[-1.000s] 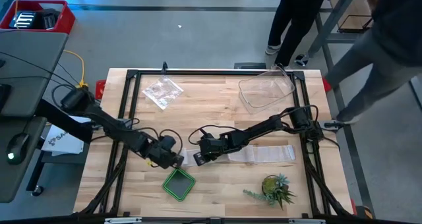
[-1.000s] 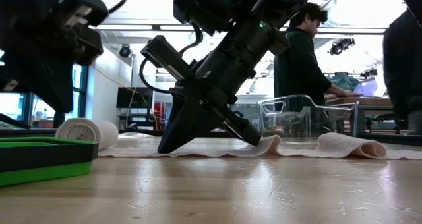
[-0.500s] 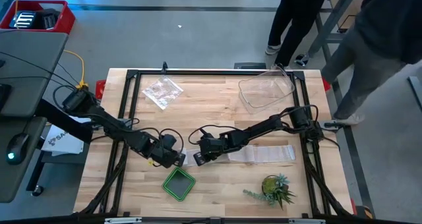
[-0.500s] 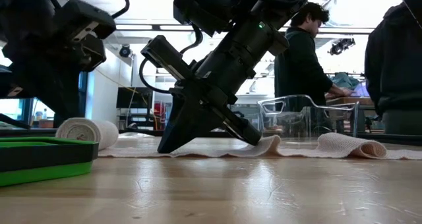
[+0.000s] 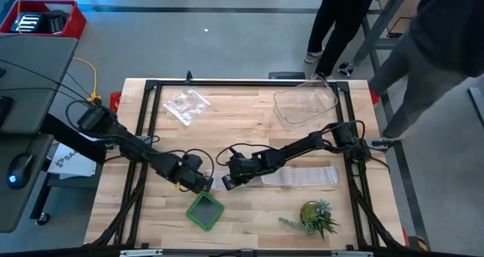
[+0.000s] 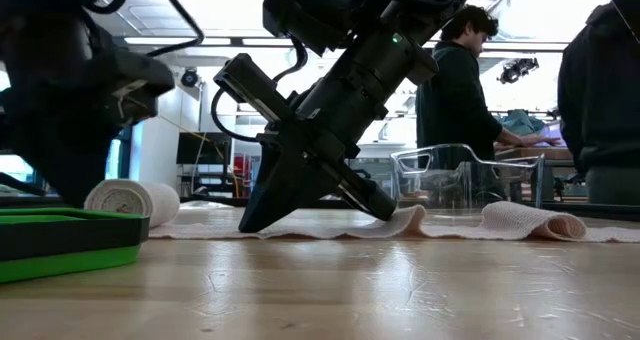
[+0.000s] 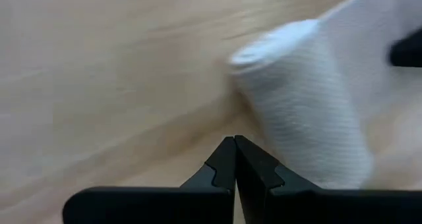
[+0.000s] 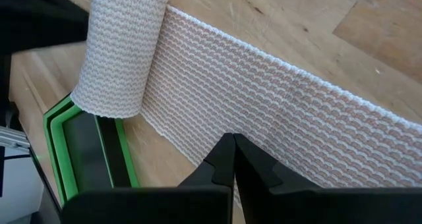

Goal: Roll bandage
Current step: Roll the white bandage

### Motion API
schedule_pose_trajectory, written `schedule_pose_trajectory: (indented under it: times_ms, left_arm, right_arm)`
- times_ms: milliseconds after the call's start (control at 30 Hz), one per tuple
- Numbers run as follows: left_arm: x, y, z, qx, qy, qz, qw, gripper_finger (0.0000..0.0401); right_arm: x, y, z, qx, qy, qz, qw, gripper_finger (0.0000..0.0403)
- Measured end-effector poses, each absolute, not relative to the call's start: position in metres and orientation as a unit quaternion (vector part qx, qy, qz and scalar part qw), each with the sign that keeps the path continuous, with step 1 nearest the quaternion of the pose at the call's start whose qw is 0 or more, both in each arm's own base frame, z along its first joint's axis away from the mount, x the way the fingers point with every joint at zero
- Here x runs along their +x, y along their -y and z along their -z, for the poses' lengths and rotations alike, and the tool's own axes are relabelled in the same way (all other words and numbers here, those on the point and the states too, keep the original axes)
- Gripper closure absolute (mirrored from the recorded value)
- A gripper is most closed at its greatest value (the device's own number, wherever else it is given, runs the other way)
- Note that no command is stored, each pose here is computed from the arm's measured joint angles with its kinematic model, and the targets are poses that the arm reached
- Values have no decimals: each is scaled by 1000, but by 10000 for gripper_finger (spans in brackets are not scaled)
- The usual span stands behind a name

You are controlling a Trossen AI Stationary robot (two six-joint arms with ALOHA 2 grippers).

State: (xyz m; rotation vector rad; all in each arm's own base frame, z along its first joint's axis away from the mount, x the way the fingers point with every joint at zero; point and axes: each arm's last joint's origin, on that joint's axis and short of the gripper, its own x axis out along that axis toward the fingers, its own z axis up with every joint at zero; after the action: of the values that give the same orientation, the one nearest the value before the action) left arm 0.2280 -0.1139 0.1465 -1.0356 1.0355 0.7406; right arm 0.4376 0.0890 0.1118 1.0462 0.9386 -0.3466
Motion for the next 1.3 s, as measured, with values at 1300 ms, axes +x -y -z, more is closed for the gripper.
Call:
schedule_pose_trajectory:
  times_ms: [1300]
  left_arm:
    - [215,118,-161,-461,-427,-345,697,401]
  right_arm:
    - [438,-89,-111,478,-431,156,749,403]
